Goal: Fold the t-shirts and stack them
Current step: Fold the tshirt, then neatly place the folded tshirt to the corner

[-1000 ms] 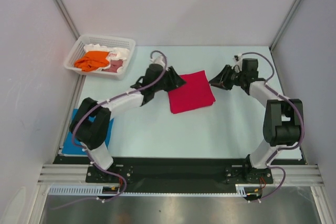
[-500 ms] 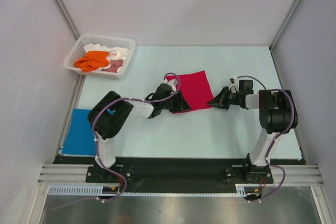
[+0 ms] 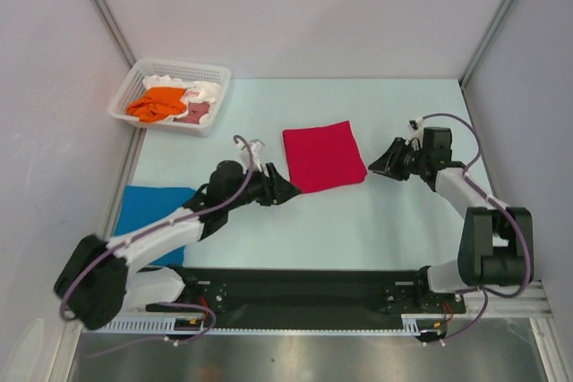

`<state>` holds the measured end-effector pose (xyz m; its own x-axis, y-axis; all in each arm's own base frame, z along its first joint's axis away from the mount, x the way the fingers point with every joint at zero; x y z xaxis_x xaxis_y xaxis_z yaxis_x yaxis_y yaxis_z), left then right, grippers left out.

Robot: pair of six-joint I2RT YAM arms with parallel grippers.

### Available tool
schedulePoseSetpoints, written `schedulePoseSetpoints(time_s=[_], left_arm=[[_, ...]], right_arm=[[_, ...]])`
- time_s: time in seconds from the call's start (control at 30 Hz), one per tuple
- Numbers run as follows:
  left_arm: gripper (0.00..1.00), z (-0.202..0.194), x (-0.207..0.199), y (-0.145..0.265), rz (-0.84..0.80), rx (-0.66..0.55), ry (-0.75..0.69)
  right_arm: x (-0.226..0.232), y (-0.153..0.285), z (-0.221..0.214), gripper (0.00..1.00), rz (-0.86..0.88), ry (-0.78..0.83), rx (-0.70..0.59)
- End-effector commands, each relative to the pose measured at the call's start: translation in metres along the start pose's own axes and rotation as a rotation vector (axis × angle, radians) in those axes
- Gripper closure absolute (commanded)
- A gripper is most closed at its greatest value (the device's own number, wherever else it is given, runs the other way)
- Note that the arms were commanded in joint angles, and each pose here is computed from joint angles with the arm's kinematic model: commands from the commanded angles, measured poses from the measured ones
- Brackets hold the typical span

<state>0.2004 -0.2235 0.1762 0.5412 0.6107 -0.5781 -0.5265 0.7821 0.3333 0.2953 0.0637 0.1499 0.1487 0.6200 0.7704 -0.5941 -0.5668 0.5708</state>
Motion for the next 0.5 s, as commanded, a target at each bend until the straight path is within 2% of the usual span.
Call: schedulePoseSetpoints(time_s=[0.0, 0.23, 0.27, 0.33, 0.37, 0.4, 0.43, 0.47], left_arm=[[0.41, -0.006, 0.007, 0.033, 0.087, -0.037, -0.029], [0.39, -0.013, 0.014, 0.095, 0.228, -0.151, 0.089], [0.39, -0.012, 0.010, 0.103, 0.216, -0.192, 0.108], [0.39, -0.017, 0.014, 0.111, 0.267, -0.200, 0.146], [0.39, -0.018, 0.015, 0.115, 0.281, -0.212, 0.159], [0.39, -0.017, 0.014, 0.119, 0.292, -0.233, 0.172], [0.39, -0.021, 0.016, 0.122, 0.312, -0.223, 0.179], [0.39, -0.021, 0.016, 0.124, 0.318, -0.224, 0.185]], right_arm=[[0.031, 0.008, -0.027, 0.69, -0.066, 0.167, 0.002], [0.103, 0.029, -0.083, 0.63, 0.031, 0.558, -0.113], [0.106, 0.028, -0.085, 0.59, 0.025, 0.623, -0.151], [0.122, 0.023, -0.110, 0.40, 0.083, 0.755, -0.139], [0.122, 0.018, -0.118, 0.28, 0.085, 0.899, -0.129], [0.118, 0.013, -0.121, 0.23, 0.031, 0.954, -0.165], [0.122, 0.009, -0.139, 0.10, 0.047, 1.076, -0.144], [0.119, -0.004, -0.142, 0.00, -0.007, 1.149, -0.167]])
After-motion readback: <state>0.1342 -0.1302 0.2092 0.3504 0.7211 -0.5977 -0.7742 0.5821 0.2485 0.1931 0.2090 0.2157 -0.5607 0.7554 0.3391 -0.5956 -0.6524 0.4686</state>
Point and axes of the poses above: each gripper's point midway between its finger pads, its own y axis back along the fingers, its own x axis along the line the jaws close on, z = x × y, the point moved 8 cm from there along y, back along the fingers, and after that the axes turned 12 degrees about -y, right-handed, at the moved point
